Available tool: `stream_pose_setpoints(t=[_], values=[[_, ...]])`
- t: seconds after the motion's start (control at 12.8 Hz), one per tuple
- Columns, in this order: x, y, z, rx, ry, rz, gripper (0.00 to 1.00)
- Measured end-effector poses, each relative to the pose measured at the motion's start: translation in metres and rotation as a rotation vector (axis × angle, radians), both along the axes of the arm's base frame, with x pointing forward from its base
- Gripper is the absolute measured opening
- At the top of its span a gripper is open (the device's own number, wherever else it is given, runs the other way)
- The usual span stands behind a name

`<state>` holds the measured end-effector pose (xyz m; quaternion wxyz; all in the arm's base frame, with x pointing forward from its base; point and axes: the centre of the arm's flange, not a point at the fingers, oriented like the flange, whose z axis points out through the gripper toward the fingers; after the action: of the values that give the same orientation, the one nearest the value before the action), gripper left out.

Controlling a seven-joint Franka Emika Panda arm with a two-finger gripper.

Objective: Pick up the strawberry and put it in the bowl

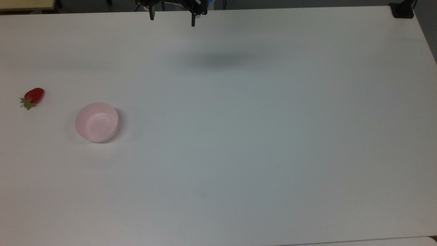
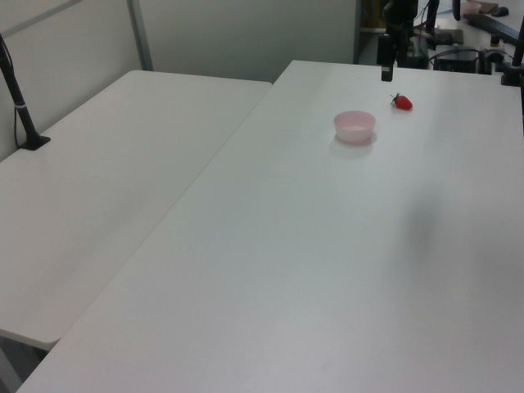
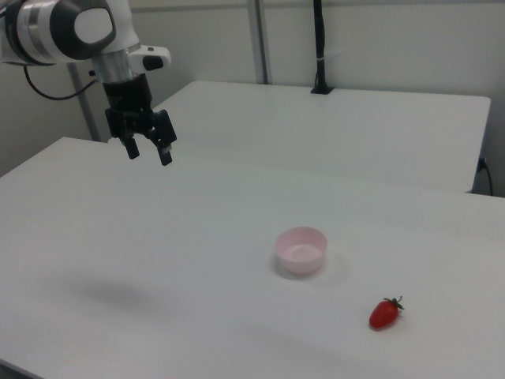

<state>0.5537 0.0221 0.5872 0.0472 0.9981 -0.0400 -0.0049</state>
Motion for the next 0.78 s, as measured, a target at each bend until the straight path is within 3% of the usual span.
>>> stream_pose_setpoints(t=[0.78], values=[[0.0009,-0.0037,-0.0069,-0.001,0.014,-0.006,1.0]])
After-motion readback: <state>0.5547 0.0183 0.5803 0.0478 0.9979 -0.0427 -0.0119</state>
